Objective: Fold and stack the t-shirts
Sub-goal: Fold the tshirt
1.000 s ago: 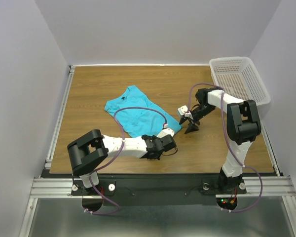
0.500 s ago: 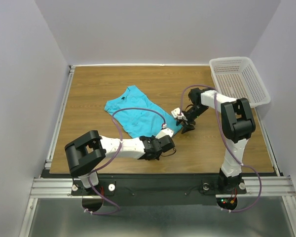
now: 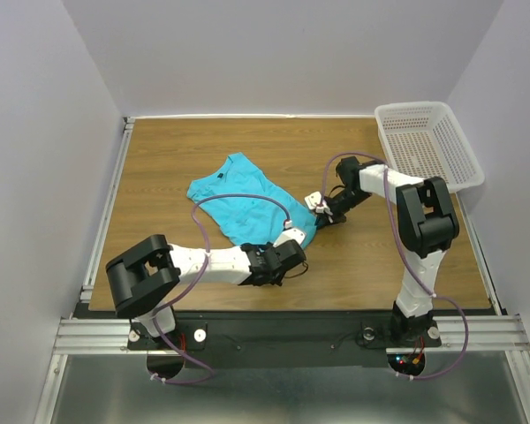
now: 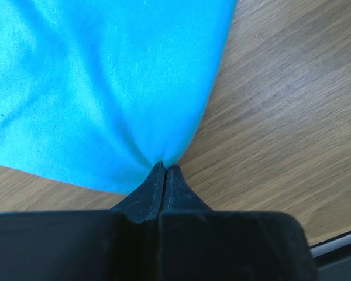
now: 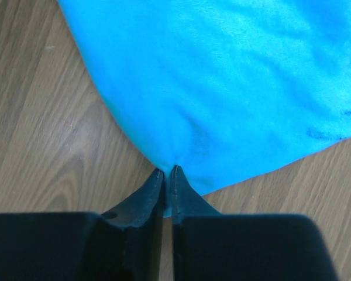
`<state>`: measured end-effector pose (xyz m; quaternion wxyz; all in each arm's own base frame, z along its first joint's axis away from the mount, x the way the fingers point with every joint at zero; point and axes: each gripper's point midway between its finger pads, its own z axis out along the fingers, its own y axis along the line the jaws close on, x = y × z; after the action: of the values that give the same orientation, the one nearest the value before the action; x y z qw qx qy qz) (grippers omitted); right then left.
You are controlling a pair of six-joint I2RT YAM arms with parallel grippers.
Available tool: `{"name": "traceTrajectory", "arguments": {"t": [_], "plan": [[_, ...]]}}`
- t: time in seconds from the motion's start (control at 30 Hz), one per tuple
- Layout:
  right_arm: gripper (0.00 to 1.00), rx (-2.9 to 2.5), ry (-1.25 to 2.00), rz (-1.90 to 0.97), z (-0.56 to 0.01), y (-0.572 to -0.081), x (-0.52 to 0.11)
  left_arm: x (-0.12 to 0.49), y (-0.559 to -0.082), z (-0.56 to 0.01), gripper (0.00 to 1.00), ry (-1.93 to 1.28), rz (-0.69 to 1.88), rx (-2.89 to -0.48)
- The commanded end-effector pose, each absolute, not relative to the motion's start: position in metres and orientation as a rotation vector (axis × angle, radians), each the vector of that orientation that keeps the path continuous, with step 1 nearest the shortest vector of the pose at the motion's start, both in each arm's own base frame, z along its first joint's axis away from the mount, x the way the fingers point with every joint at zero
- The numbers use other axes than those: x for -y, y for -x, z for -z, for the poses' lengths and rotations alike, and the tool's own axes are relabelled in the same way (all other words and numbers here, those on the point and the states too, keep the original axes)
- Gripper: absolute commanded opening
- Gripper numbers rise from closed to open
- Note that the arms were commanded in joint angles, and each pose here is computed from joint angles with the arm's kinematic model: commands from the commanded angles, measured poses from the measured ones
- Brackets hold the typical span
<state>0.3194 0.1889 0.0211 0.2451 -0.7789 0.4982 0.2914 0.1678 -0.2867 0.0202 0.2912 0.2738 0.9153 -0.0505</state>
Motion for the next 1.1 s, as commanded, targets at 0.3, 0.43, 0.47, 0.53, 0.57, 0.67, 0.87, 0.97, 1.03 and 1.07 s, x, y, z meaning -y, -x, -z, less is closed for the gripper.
{"name": "traceTrajectory", "arguments": {"t": [0.3, 0.43, 0.47, 0.53, 0.57, 0.67, 0.87, 0.97, 1.03, 1.07], "plan": [[0.01, -1.444, 2.046, -0.794, -0.065, -0.322, -0.196, 0.261, -0.179, -0.061, 0.00, -0.587, 0.380, -2.437], [0.01, -1.460, 1.949, -0.858, -0.096, -0.330, -0.210, 0.246, -0.207, -0.100, 0.00, -0.479, 0.469, -2.361], [0.01, -1.465, 1.903, -0.874, -0.111, -0.337, -0.218, 0.245, -0.209, -0.111, 0.00, -0.481, 0.505, -2.333], [0.00, -1.505, 1.827, -0.923, -0.123, -0.343, -0.227, 0.236, -0.222, -0.130, 0.00, -0.448, 0.533, -2.293], [0.01, -1.487, 1.807, -0.909, -0.138, -0.354, -0.235, 0.235, -0.227, -0.137, 0.00, -0.446, 0.541, -2.277], [0.01, -1.587, 1.713, -0.961, -0.150, -0.372, -0.253, 0.223, -0.244, -0.150, 0.00, -0.417, 0.536, -2.258], [0.01, -1.572, 1.540, -0.943, -0.208, -0.434, -0.306, 0.178, -0.295, -0.183, 0.00, -0.298, 0.395, -2.198], [0.01, -1.574, 1.475, -0.939, -0.218, -0.453, -0.323, 0.155, -0.317, -0.194, 0.00, -0.223, 0.318, -2.170], [0.01, -1.608, 1.437, -0.950, -0.211, -0.463, -0.335, 0.142, -0.331, -0.206, 0.00, -0.198, 0.282, -2.142], [0.01, -1.573, 1.425, -0.934, -0.214, -0.471, -0.343, 0.138, -0.336, -0.205, 0.00, -0.192, 0.259, -2.148]]}}
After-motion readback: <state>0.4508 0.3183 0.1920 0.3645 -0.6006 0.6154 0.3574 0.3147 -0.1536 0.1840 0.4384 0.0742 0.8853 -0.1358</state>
